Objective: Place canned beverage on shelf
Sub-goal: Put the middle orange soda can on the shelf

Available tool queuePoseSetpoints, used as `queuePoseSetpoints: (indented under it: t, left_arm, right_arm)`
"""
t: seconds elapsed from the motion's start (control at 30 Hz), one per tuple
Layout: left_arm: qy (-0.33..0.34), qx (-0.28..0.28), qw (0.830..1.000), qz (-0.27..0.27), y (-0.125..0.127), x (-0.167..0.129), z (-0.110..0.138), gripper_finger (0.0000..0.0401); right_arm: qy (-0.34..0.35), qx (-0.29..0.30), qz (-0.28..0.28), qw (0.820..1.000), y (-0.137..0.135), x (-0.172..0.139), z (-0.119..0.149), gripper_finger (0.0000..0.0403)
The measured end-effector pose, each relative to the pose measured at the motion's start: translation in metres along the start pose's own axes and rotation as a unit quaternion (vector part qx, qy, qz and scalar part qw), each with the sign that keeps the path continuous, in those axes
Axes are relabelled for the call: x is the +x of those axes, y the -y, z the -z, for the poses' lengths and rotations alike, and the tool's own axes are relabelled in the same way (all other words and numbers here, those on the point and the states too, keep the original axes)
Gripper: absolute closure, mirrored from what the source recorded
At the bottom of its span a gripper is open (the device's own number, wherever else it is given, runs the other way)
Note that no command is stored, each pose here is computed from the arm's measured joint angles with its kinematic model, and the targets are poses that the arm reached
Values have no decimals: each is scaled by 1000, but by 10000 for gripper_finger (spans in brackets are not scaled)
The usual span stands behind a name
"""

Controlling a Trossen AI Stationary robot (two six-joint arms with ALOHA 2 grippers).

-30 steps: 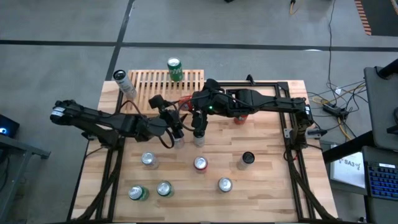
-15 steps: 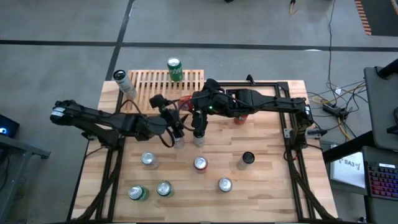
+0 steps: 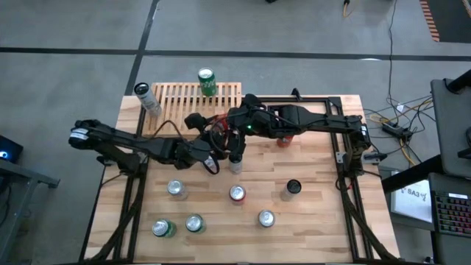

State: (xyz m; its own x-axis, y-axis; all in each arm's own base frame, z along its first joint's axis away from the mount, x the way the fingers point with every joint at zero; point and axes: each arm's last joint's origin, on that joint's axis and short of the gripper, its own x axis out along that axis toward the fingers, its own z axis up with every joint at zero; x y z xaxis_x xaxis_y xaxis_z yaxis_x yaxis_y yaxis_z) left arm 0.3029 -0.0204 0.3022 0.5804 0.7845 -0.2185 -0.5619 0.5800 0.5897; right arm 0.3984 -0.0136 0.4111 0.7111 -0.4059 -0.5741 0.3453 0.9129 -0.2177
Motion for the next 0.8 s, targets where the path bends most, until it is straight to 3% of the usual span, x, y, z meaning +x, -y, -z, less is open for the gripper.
queuePoseSetpoints:
  t: [0.2,0.4,0.5,0.8]
  left_arm:
    - [8,-8,1000,-8,4,3,-3,74]
    - [13,-11,1000,-2,1,1,-4,118]
    - [17,-16,1000,7,-1,0,-5,120]
    - [31,-14,998,53,3,0,-5,120]
  right_arm:
    - [2,24,1,1000,0,0,0,113]
    - [4,24,0,1000,0,0,-1,112]
    - [5,25,0,1000,0,0,-1,109]
    - [12,14,-10,1000,-1,-2,-3,53]
